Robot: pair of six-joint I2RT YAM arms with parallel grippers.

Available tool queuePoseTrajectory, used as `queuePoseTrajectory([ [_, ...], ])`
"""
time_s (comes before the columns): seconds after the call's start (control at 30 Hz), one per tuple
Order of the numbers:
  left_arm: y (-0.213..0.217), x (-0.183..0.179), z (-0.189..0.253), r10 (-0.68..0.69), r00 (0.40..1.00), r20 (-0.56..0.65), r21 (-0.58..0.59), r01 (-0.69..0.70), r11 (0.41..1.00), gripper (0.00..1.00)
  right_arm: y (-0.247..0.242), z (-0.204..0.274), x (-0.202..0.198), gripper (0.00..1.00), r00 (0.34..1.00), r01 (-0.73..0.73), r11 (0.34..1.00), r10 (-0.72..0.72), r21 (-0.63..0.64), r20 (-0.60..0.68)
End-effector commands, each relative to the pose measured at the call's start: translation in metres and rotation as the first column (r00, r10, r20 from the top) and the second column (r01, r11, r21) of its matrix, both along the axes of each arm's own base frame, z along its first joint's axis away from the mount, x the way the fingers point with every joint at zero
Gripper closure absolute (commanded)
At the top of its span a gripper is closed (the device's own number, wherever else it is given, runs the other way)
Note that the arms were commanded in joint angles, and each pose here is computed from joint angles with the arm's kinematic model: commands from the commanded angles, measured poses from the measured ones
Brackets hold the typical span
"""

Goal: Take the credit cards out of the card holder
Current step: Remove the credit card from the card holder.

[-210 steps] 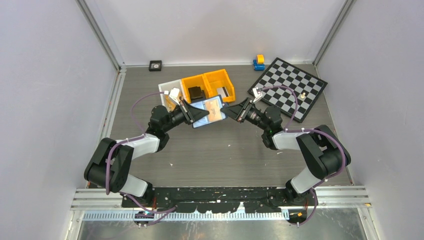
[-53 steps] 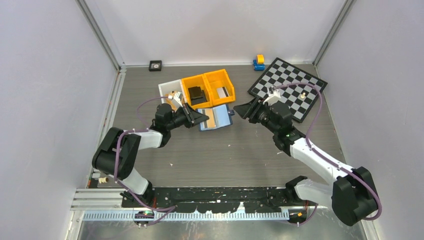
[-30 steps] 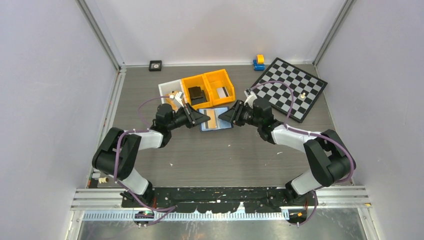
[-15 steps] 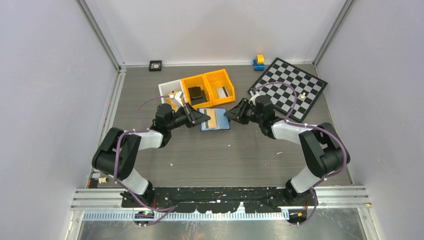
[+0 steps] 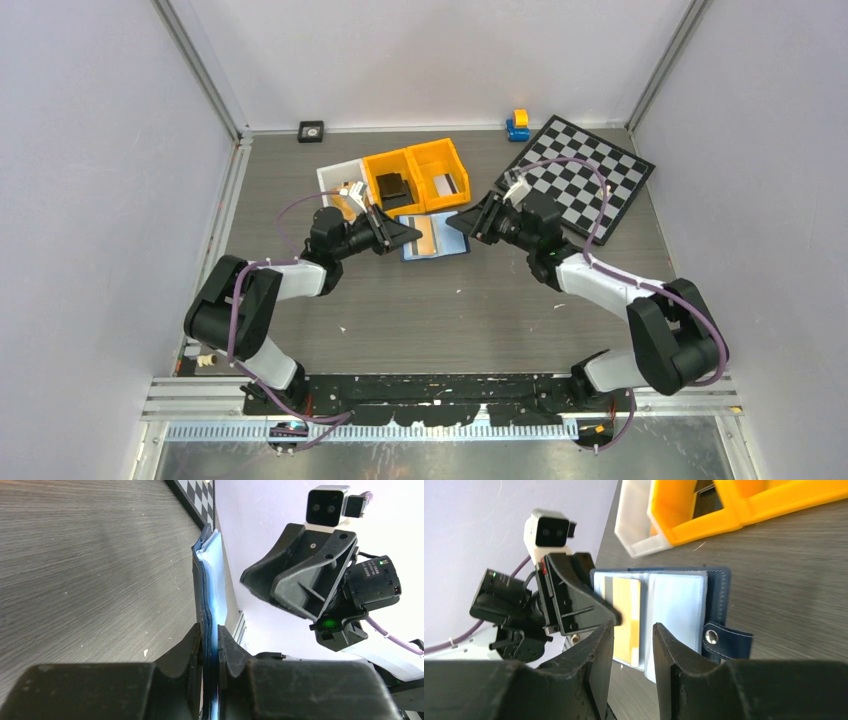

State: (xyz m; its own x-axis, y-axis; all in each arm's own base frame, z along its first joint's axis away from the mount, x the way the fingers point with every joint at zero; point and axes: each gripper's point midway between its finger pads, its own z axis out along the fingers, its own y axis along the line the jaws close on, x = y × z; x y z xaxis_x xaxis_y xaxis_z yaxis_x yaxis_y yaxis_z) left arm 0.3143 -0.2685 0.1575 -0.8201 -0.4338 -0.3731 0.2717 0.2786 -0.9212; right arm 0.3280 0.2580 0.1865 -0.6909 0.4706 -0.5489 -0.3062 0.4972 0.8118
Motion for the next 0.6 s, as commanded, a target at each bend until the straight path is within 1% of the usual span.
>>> queuePoseTrajectory([
  [0.0, -0.006, -0.002, 0.027, -0.035, 0.995, 0.091, -0.053, 0.040, 0.998, 0.97, 0.031, 0.013, -0.009, 0.61, 0.990, -0.135, 0.989, 0.132, 0.056, 0.052],
  [0.1, -0.006, -0.004, 0.034, -0.042, 0.993, 0.108, -0.067, 0.049, 0.997, 0.97, 0.040, 0.006, -0.009, 0.69, 0.985, -0.175, 0.979, 0.173, 0.105, 0.025],
  [0.17, -0.007, -0.005, 0.037, -0.046, 0.993, 0.113, -0.074, 0.055, 0.996, 0.97, 0.046, 0.005, -0.010, 0.72, 0.979, -0.205, 0.970, 0.204, 0.134, 0.015],
  [0.23, -0.007, -0.006, 0.039, -0.051, 0.991, 0.120, -0.081, 0.061, 0.995, 0.97, 0.049, 0.007, -0.010, 0.72, 0.975, -0.222, 0.961, 0.223, 0.162, 0.015],
  [0.57, -0.009, -0.008, 0.049, -0.073, 0.989, 0.130, -0.114, 0.088, 0.990, 0.97, 0.056, 0.011, -0.014, 0.72, 0.963, -0.268, 0.939, 0.270, 0.216, 0.018],
])
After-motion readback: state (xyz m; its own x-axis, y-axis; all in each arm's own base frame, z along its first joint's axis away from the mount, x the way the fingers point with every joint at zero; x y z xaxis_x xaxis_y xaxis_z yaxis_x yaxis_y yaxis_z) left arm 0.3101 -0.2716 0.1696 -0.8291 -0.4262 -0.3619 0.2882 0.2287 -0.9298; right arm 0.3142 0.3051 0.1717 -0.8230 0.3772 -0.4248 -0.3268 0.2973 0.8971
